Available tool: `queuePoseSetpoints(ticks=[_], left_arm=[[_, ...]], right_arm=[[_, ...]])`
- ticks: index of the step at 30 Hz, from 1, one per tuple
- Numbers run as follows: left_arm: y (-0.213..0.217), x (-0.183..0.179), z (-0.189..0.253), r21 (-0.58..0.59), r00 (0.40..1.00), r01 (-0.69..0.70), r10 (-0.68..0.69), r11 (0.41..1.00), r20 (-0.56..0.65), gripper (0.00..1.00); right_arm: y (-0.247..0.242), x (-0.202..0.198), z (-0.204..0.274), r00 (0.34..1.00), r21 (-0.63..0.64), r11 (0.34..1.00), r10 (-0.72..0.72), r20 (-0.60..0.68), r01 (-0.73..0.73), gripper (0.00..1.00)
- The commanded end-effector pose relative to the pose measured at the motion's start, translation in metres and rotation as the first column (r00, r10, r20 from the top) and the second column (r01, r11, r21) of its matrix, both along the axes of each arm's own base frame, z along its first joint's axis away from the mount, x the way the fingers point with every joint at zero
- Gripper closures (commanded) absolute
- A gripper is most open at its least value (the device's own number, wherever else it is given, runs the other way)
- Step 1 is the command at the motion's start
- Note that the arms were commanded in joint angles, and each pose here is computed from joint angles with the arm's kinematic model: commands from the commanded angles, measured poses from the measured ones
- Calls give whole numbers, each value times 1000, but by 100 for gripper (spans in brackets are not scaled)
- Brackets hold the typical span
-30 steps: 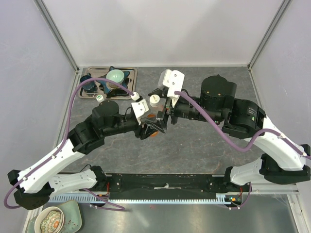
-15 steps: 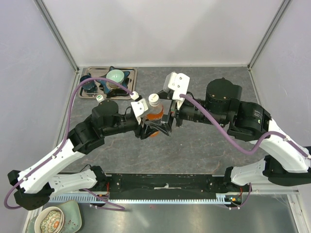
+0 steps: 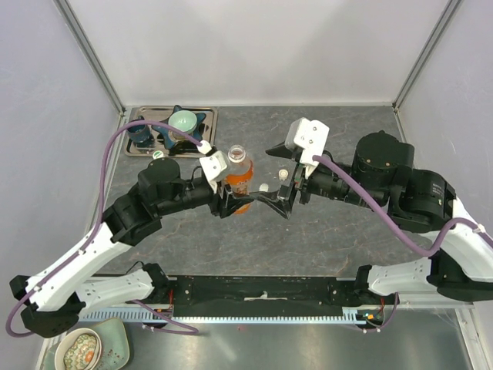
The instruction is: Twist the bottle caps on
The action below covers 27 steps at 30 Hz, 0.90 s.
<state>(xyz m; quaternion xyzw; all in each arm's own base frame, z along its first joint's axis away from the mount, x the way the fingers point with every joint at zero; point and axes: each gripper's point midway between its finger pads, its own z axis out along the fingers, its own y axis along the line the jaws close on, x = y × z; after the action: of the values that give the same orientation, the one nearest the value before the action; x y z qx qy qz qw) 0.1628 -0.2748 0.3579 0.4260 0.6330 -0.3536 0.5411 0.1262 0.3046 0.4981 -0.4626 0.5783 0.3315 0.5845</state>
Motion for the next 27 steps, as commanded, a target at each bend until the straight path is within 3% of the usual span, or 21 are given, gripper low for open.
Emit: queuePoseSetpoints(ticks=[1, 5, 7, 9, 10, 11, 13, 14, 15, 16, 17, 19, 20, 26, 27], left_arm=[[8, -3, 19, -60, 999, -3, 5, 998, 38, 98], [20, -10, -13, 14, 999, 20, -20, 1000, 29, 98], [28, -13, -40, 102, 998, 38, -44, 994, 51, 98], [38, -17, -88, 241, 998, 62, -64, 969, -1, 94], [43, -17, -105, 305, 997, 73, -79, 949, 7, 92], [48, -12, -127, 378, 998, 63, -59, 924, -24, 92], [57, -13, -156, 486, 995, 97, -76, 868, -63, 92], [59, -5, -167, 527, 997, 70, -39, 847, -70, 91], [60, -5, -176, 544, 996, 78, -43, 835, -77, 88], [56, 0, -178, 547, 997, 79, -63, 833, -49, 84], [57, 2, -187, 563, 997, 77, -59, 823, -49, 81], [52, 10, -193, 572, 998, 68, -56, 818, -38, 78], [54, 12, -199, 583, 998, 61, -52, 810, -33, 77], [48, 23, -210, 601, 999, 43, -48, 798, -8, 43], [46, 25, -209, 597, 999, 39, -45, 801, -5, 25]], right_arm=[[-17, 14, -6, 994, -4, 994, -110, 8, 110, 5], [-29, 38, -35, 968, -27, 968, -250, -16, 249, 8], [-44, 54, -36, 936, 16, 936, -350, -40, 351, 16], [-72, 92, -62, 838, -7, 840, -542, -63, 543, 25], [-86, 104, -60, 788, 46, 789, -606, -107, 613, 27], [-109, 130, -85, 692, 16, 698, -707, -148, 716, 30], [-126, 157, -105, 609, 11, 620, -766, -206, 784, 40], [-150, 181, -127, 510, -11, 533, -816, -273, 846, 44], [-145, 192, -139, 533, -21, 570, -779, -332, 821, 46], [-146, 216, -156, 504, -35, 560, -771, -390, 828, 48], [-179, 243, -166, 408, -29, 479, -778, -477, 878, 51], [-182, 278, -195, 386, -55, 509, -714, -584, 859, 64], [-200, 292, -199, 341, -54, 467, -714, -612, 883, 65], [-233, 340, -220, 227, -58, 319, -779, -584, 946, 56], [-236, 345, -222, 215, -62, 304, -789, -575, 951, 53]])
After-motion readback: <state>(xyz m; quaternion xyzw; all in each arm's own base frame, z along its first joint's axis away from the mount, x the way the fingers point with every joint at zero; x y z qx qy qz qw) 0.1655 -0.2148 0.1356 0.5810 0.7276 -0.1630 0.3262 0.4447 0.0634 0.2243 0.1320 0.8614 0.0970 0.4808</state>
